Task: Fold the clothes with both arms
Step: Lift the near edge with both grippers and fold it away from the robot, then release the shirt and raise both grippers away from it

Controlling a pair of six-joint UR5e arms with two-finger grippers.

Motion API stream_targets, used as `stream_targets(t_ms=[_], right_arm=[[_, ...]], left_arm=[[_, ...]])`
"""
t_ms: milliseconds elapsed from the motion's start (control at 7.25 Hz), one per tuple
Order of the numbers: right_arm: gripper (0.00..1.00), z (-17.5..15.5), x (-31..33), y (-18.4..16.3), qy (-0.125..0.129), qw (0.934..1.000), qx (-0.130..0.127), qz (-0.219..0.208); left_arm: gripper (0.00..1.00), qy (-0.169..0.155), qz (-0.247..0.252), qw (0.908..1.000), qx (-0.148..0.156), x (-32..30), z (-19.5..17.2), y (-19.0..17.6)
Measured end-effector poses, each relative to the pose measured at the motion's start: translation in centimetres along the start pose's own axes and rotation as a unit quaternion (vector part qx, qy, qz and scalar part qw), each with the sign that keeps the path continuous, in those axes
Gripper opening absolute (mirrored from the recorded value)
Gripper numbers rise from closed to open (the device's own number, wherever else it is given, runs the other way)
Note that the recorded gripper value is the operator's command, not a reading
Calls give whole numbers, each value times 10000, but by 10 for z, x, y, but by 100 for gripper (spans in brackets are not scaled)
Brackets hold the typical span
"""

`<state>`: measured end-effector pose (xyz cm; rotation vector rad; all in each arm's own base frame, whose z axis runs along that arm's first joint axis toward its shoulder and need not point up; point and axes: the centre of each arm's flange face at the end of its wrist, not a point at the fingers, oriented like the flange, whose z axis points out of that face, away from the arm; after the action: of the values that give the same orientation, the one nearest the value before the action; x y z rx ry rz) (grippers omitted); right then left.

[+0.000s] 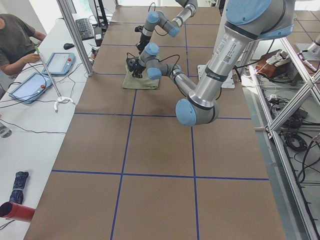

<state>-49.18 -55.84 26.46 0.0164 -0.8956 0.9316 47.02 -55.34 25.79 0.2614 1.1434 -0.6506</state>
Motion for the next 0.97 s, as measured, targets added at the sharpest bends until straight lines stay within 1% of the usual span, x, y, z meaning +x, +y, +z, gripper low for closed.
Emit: stream_targets(t_ms=[138, 276, 414, 552, 690, 828, 966], right_arm=[[99, 16, -11, -6, 52, 9999, 13, -127], [100, 36, -15, -18, 75, 9992, 4, -397], [100, 55, -16, -38, 39, 9960, -26, -896], [100, 62, -20, -73, -47, 9884, -77, -1516], [100, 53, -26, -115, -106, 9813, -188, -1915], [100, 40, -29, -156, -151, 9766, -319, -2121], [100, 27, -27, -194, -163, 9734, -452, -2238]], left_arm=[[16, 25, 34, 10000, 58, 1, 14, -9], [53, 64, 95, 9998, 171, 2, 33, -19], [55, 63, 294, 9989, 365, 1, 52, -37], [55, 21, 631, 9964, 573, -2, 62, -64], [55, -12, 864, 9938, 700, -5, 62, -86], [55, -29, 987, 9926, 713, -8, 59, -99], [55, -43, 1143, 9921, 513, -17, 52, -111]])
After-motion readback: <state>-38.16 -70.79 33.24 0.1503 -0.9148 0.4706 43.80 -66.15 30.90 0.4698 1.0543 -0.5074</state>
